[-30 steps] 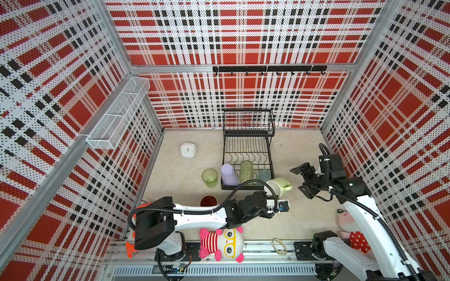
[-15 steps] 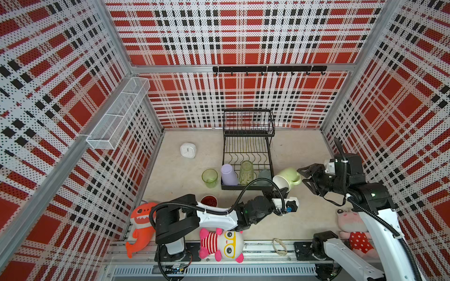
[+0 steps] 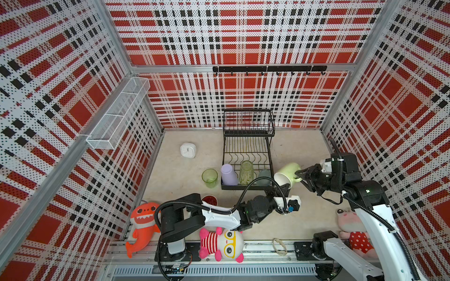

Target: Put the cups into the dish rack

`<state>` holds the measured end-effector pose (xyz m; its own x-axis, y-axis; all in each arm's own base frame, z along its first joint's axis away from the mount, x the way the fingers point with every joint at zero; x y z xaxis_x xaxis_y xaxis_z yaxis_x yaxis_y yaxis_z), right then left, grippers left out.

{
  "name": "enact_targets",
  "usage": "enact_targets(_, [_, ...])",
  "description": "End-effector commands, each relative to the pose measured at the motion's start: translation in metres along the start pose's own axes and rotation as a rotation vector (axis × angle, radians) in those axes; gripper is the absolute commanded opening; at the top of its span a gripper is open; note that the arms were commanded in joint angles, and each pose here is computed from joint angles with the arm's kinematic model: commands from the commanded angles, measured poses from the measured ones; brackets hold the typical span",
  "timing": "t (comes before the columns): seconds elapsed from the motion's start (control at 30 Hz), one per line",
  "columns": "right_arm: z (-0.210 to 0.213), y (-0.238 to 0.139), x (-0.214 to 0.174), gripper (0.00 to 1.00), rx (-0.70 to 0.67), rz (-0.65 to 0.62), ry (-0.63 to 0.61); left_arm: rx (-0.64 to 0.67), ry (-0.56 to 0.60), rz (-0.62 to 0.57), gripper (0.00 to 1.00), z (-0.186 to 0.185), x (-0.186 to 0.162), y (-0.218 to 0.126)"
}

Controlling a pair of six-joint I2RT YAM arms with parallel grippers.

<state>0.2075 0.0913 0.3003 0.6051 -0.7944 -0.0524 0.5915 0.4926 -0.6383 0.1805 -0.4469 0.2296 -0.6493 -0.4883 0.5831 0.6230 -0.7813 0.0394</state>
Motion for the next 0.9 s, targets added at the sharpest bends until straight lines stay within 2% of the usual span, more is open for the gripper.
enact_targets(0.0, [0.004,0.008,-0.001,0.23,0.030,0.036,-0.008,0.158,-0.057,-0.113,0.00,0.042,0.032,-0.001])
enact_targets(0.13, [0.008,0.011,0.000,0.14,0.042,0.047,-0.017,0.162,-0.062,-0.108,0.00,0.041,0.030,-0.001])
enact_targets(0.27, [0.015,0.011,-0.001,0.02,0.063,0.057,-0.044,0.168,-0.066,-0.100,0.00,0.039,0.027,0.000])
enact_targets(0.37, [0.019,0.011,0.001,0.00,0.078,0.049,-0.072,0.190,-0.104,-0.080,0.00,0.042,0.024,-0.001])
enact_targets(0.4, [0.021,0.010,0.002,0.00,0.083,0.041,-0.087,0.205,-0.126,-0.068,0.07,0.046,0.024,-0.001])
enact_targets(0.47, [0.027,0.007,0.005,0.00,0.105,0.012,-0.126,0.229,-0.162,-0.049,0.31,0.051,0.022,-0.001])
enact_targets(0.53, [0.035,0.005,0.009,0.00,0.132,-0.013,-0.166,0.223,-0.164,-0.058,0.49,0.051,0.023,-0.002])
enact_targets(0.63, [0.050,0.005,0.014,0.00,0.177,-0.041,-0.218,0.206,-0.177,-0.085,0.68,0.050,0.027,-0.003])
enact_targets(0.73, [0.064,0.004,0.022,0.00,0.231,-0.092,-0.258,0.185,-0.176,-0.099,0.76,0.045,0.028,-0.008])
enact_targets(0.87, [0.079,0.001,0.034,0.00,0.272,-0.183,-0.344,0.153,-0.205,-0.134,0.81,0.043,0.031,-0.020])
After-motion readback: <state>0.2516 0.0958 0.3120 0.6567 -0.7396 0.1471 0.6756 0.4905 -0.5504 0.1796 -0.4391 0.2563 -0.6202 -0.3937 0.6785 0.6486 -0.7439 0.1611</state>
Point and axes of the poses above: each gripper's point midway between its finger pads, its own y axis out along the fingers, its own z axis along the line the jaws close on, x = y × z, the point moved 3 cm from there along -y, back along the fingers, and after that the axes turned 9 degrees about y, right-handed, at the moved point
